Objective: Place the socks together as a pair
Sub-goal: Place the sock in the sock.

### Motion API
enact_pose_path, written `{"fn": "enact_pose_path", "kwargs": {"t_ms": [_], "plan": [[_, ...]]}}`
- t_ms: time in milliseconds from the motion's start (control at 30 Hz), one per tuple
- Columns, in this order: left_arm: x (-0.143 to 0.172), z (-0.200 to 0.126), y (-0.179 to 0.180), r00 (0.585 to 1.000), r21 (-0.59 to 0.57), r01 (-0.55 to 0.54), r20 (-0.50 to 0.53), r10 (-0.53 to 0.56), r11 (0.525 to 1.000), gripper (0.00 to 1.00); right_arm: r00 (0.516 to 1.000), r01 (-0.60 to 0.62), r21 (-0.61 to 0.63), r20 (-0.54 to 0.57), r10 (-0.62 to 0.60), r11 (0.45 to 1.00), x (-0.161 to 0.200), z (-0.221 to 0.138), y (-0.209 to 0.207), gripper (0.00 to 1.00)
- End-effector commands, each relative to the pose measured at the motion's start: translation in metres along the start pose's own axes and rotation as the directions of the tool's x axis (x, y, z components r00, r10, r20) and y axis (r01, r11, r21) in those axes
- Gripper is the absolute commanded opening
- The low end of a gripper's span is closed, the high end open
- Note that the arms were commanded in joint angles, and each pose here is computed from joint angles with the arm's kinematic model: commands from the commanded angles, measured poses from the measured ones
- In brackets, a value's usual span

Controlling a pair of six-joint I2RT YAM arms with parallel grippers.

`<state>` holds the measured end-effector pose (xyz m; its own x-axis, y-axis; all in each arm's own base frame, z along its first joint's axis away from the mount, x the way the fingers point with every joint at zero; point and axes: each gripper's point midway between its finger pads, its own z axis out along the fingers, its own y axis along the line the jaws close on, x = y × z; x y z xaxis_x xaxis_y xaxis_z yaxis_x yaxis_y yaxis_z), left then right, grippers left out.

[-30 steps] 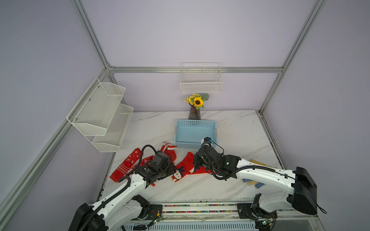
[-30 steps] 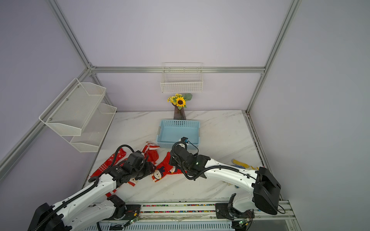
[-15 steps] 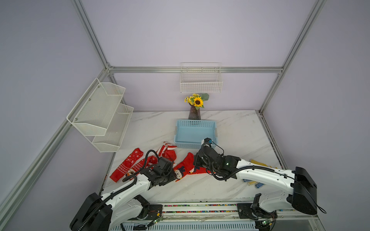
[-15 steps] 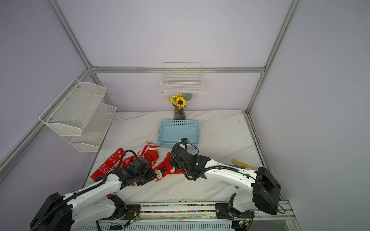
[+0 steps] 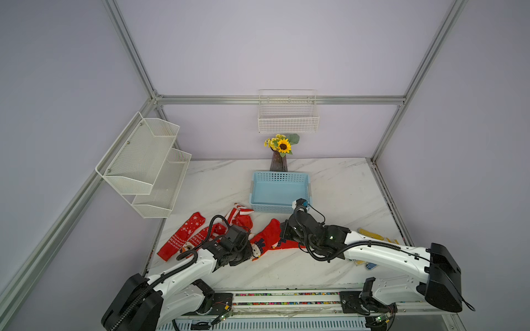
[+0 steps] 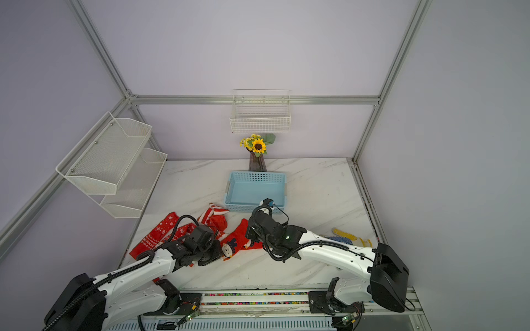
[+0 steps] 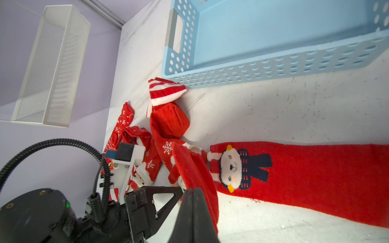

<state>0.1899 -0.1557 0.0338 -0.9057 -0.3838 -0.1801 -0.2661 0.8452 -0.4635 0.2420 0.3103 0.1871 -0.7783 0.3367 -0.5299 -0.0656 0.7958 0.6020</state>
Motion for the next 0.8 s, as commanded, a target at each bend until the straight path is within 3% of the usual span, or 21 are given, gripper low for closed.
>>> {"fn": "enact_pose_path", "kwargs": {"t_ms": [0,367,767], "plan": [[-0.006,-0.018,-0.027,0.997,0.071,-0.072,-0.001,0.072,0.995,0.0,0.998,-0.025,-0.031,0.062,0.027,0.999,-0.014,-0.012,0.003,0.0],[-0.016,-0.054,-0.062,0.985,0.146,-0.171,0.027,0.168,0.974,0.0,0.991,-0.01,0.007,0.137,0.009,1.0,-0.02,-0.034,-0.028,0.0],[-0.032,-0.041,-0.098,0.965,0.175,-0.26,0.007,0.263,0.95,0.0,0.972,-0.038,0.103,0.236,0.013,0.994,-0.021,-0.055,-0.084,0.0]]}}
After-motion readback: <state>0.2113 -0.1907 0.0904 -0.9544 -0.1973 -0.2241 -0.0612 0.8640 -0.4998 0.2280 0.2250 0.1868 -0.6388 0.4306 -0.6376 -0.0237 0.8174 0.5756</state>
